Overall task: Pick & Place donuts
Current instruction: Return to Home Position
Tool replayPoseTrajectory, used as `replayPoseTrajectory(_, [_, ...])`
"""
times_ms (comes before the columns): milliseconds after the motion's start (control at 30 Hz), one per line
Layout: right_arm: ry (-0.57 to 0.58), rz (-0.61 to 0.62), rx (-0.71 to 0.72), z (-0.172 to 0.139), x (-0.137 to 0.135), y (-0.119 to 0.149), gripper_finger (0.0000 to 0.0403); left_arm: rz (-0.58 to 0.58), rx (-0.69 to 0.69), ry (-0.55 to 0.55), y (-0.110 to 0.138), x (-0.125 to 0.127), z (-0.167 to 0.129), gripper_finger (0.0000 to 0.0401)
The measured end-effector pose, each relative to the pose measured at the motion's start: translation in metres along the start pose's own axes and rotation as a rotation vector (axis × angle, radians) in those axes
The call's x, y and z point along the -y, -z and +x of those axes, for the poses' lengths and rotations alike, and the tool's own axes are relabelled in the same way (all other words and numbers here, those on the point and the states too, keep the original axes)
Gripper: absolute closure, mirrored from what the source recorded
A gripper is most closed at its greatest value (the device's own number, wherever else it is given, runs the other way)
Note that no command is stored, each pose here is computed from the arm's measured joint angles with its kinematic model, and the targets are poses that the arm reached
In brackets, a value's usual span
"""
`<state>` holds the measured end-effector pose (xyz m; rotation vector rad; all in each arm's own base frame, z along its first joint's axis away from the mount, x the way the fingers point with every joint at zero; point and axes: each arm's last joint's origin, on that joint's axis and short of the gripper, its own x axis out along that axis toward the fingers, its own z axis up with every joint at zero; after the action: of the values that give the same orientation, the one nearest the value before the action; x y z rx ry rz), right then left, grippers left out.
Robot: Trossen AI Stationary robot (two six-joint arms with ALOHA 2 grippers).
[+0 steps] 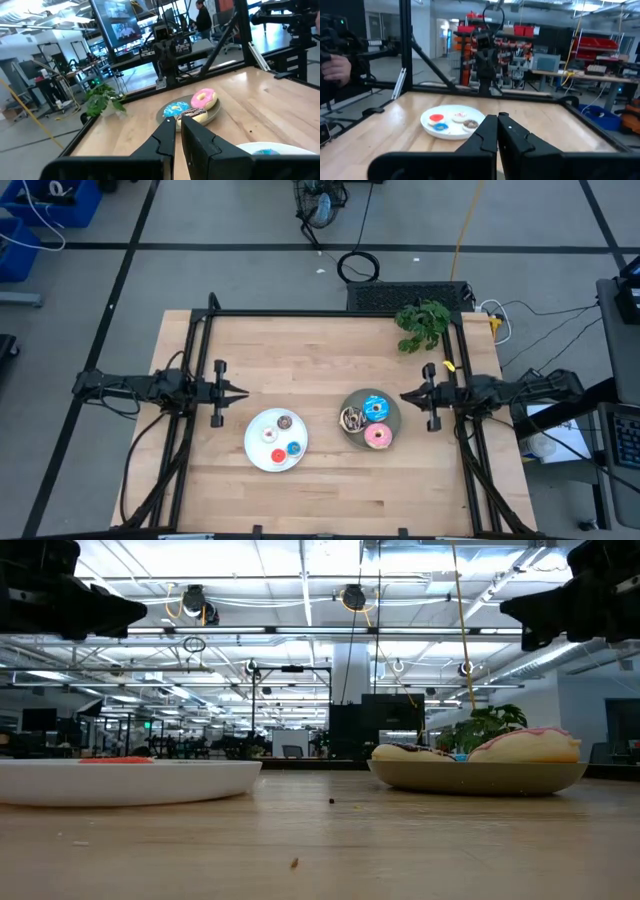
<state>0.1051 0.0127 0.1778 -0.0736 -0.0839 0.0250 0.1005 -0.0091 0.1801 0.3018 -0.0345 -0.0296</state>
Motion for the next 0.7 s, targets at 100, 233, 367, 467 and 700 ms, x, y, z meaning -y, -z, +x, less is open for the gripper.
replayPoseTrajectory(100, [0.002,-0.002,0.019,-0.0022,0.0004,-0.0016,0.0403,0.004,-0.003,0.001,0.0003,0.0001,0.0,0.0364])
replayPoseTrajectory(233, [0.036,-0.013,-0.048,-0.0069,0.0017,0.004,0.0403,0.006,-0.034,-0.013,0.0028,0.0002,0.0,0.0364])
replayPoseTrajectory(367, [0.045,-0.016,-0.071,-0.0103,0.0023,0.0062,0.0403,0.003,-0.044,-0.011,0.0039,0.0005,-0.0001,0.0364])
replayPoseTrajectory(467, [0.016,-0.014,-0.068,-0.0101,0.0014,0.0063,0.0403,0.002,-0.042,-0.014,0.0037,0.0004,-0.0001,0.0364])
replayPoseTrajectory(700, [0.005,0.007,-0.038,-0.0096,0.0013,0.0056,0.0403,-0.013,-0.047,-0.006,0.0043,0.0007,-0.0001,0.0364])
